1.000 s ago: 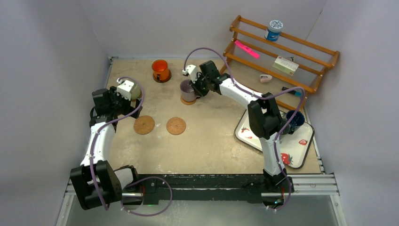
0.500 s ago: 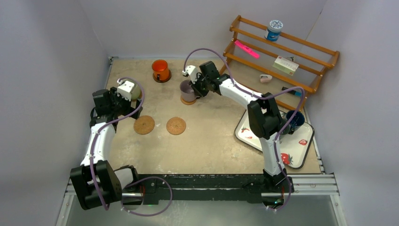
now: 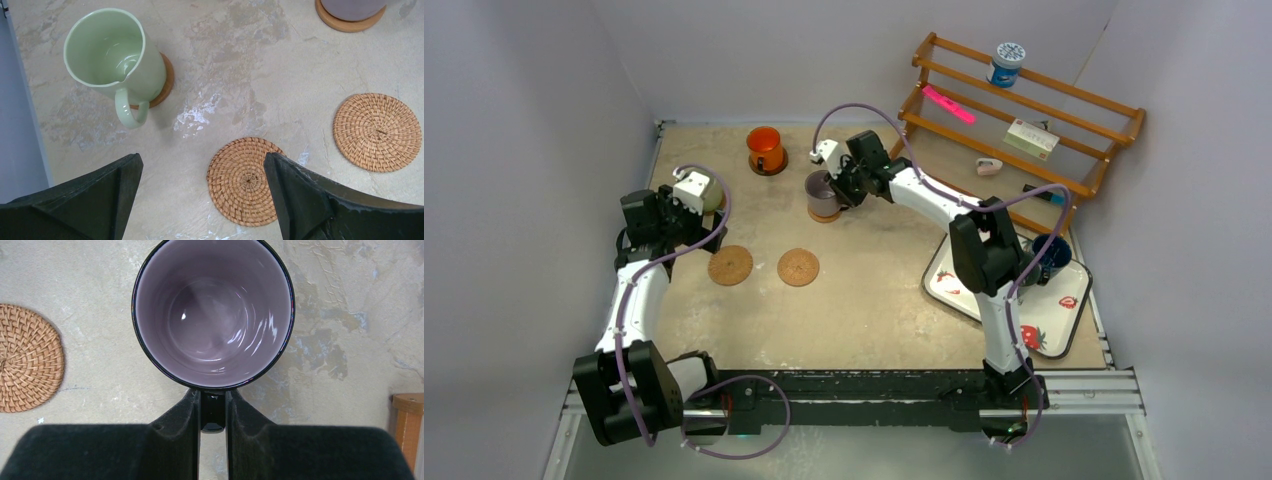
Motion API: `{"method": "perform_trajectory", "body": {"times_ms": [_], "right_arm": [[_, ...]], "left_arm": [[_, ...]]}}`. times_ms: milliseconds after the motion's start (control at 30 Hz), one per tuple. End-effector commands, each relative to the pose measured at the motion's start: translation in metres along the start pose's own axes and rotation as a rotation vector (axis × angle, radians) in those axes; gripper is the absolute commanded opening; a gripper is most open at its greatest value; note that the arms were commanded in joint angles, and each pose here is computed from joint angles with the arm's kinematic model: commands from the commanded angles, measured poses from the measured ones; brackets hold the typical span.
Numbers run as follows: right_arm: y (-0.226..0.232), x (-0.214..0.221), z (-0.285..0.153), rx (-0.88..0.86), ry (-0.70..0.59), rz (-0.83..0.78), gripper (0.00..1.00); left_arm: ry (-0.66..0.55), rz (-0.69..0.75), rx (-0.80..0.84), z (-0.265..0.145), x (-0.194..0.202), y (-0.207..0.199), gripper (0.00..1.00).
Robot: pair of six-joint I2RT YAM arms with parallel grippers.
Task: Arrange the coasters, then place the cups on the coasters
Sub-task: Place the cup on the coaster.
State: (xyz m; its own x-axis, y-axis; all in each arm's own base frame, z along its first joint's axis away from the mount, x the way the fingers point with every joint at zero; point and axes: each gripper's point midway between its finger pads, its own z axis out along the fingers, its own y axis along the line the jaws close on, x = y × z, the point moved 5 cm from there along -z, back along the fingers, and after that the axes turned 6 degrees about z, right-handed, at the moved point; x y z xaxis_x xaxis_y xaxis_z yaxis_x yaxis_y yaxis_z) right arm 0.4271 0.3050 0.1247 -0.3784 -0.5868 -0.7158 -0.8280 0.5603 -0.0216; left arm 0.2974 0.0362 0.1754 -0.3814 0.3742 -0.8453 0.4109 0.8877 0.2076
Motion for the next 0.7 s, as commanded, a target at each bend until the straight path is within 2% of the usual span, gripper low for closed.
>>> {"method": "perform_trajectory", "body": {"times_ms": [0, 667], "right_arm": [[0.0061, -0.0276, -0.0129, -0.017, -0.100, -0.052, 0.00], [0.0093, -0.0194, -0.0208, 0.010, -0.092, -0.095, 0.00]], "left_arm": [[-0.045, 0.021, -0.001, -0.0032, -0.0081, 0.0016, 1.00], [-0.044, 0.019, -0.001, -0.0030, -0.0083, 0.0016, 1.00]]}}
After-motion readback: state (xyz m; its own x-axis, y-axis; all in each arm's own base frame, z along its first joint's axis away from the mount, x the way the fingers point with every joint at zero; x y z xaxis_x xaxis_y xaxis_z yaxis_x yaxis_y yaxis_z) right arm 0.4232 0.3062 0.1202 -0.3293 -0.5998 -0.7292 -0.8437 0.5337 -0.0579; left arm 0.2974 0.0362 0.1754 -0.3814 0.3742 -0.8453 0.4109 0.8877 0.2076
